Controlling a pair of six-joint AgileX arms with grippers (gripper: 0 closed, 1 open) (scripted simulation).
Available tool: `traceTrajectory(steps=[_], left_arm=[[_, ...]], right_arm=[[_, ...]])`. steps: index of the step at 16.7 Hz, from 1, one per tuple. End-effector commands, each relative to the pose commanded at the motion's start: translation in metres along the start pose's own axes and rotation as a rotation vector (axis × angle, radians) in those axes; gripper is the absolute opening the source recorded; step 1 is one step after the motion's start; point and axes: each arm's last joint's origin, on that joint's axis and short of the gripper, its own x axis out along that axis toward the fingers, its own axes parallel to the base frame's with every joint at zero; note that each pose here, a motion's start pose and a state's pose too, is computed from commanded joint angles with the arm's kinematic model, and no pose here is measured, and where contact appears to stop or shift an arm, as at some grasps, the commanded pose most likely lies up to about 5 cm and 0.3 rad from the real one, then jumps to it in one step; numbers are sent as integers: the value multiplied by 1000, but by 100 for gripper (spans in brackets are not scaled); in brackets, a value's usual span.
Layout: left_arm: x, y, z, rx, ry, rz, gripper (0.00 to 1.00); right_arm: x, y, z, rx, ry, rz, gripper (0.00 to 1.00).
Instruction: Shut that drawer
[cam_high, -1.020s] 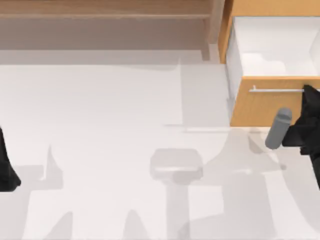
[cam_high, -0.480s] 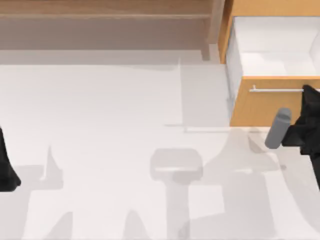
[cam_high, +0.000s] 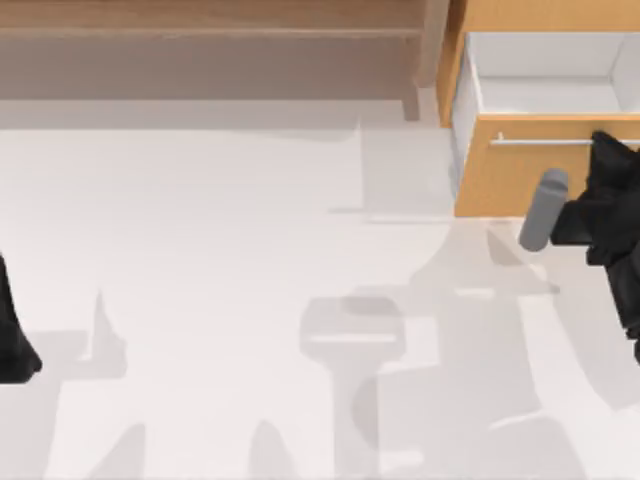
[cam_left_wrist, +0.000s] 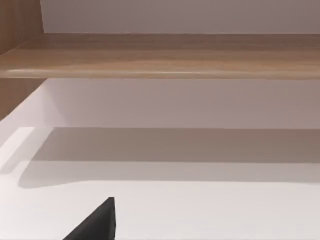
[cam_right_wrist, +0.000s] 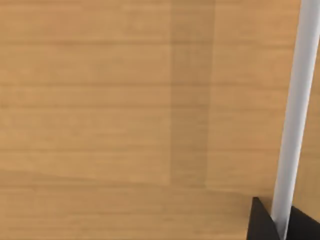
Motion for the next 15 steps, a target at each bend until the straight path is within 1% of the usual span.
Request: traceTrajectory(steps=[3,8,15], left_arm=[[0,0,0,0,0,0,100],[0,0,0,0,0,0,100],[0,0,0,0,0,0,100]], right_arm=[[12,0,-1,-1,-1,2,0],[14,-1,1,2,-4,-1,0],[59,-1,1,2,-2,0,0]])
